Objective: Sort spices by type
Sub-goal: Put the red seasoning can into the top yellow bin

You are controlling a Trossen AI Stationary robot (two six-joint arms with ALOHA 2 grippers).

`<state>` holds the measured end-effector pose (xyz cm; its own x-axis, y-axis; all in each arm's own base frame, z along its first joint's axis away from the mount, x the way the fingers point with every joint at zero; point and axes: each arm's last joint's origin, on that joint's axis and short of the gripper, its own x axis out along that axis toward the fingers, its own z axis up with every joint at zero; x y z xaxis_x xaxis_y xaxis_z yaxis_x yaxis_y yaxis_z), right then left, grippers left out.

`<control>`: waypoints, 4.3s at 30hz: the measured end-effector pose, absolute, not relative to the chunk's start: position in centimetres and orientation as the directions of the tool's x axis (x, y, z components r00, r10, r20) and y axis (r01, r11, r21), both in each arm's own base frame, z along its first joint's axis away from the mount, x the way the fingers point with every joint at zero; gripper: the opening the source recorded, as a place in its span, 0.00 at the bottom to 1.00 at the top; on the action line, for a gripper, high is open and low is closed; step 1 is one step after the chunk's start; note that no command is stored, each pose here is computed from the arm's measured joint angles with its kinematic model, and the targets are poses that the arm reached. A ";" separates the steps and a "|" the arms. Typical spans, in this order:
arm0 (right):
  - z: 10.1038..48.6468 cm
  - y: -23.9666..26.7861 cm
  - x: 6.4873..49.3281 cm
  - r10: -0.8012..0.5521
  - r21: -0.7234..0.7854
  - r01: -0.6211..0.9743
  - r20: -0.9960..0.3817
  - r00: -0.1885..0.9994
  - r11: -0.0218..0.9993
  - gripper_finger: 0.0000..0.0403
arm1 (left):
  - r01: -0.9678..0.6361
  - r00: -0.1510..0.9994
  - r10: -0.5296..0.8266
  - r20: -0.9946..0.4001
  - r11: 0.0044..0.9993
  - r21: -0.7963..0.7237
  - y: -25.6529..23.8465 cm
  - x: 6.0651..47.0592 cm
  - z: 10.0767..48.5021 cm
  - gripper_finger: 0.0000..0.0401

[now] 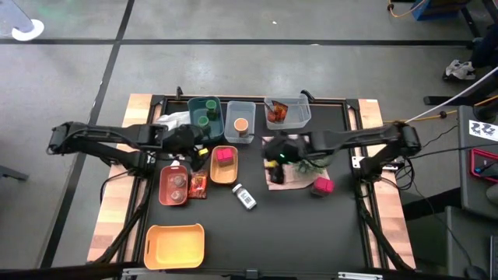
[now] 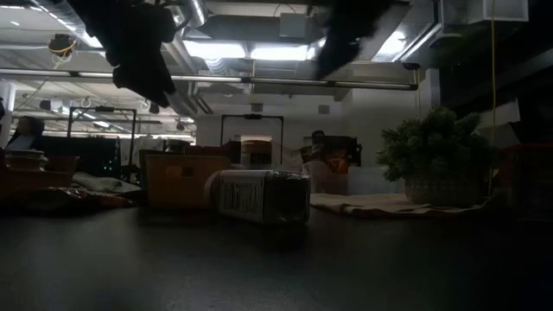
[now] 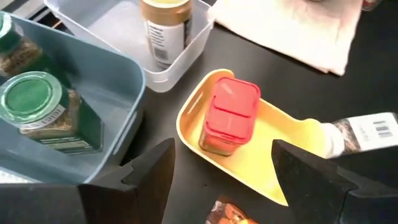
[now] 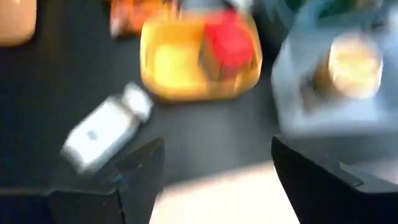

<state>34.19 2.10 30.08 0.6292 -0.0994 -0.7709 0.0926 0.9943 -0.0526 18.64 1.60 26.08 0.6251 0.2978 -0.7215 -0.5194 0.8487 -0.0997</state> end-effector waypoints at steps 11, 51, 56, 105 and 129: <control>30.0 7.3 25.4 -0.108 -0.068 0.310 -0.987 0.116 0.948 0.73 | -0.508 0.635 0.271 -0.724 0.852 -0.126 0.8 18.8 26.0 0.63; 19.6 7.5 16.5 -0.036 -0.006 0.289 -0.994 0.099 0.957 0.73 | -0.530 0.642 0.258 -0.722 0.830 -0.174 0.4 18.9 26.0 0.63; 19.6 7.4 16.7 -0.083 -0.039 0.294 -0.987 0.138 0.955 0.73 | -0.530 0.642 0.258 -0.722 0.830 -0.174 0.4 18.9 26.0 0.63; 24.1 5.2 32.6 -0.035 -0.173 -0.026 -0.339 0.940 0.985 0.56 | -0.544 0.638 0.258 -0.725 0.818 -0.188 0.4 18.8 25.9 0.63; 19.4 1.3 41.9 -0.062 -0.275 -0.081 -0.473 0.879 0.958 0.57 | -0.651 0.517 0.245 -0.820 0.734 -0.191 -0.9 21.9 22.4 0.63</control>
<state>41.95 1.32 19.41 0.8788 -0.0617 -0.4732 -0.0809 0.9580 -0.2752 21.88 -0.91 22.36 0.5170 0.2448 -0.8202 -0.6512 0.7344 -0.1913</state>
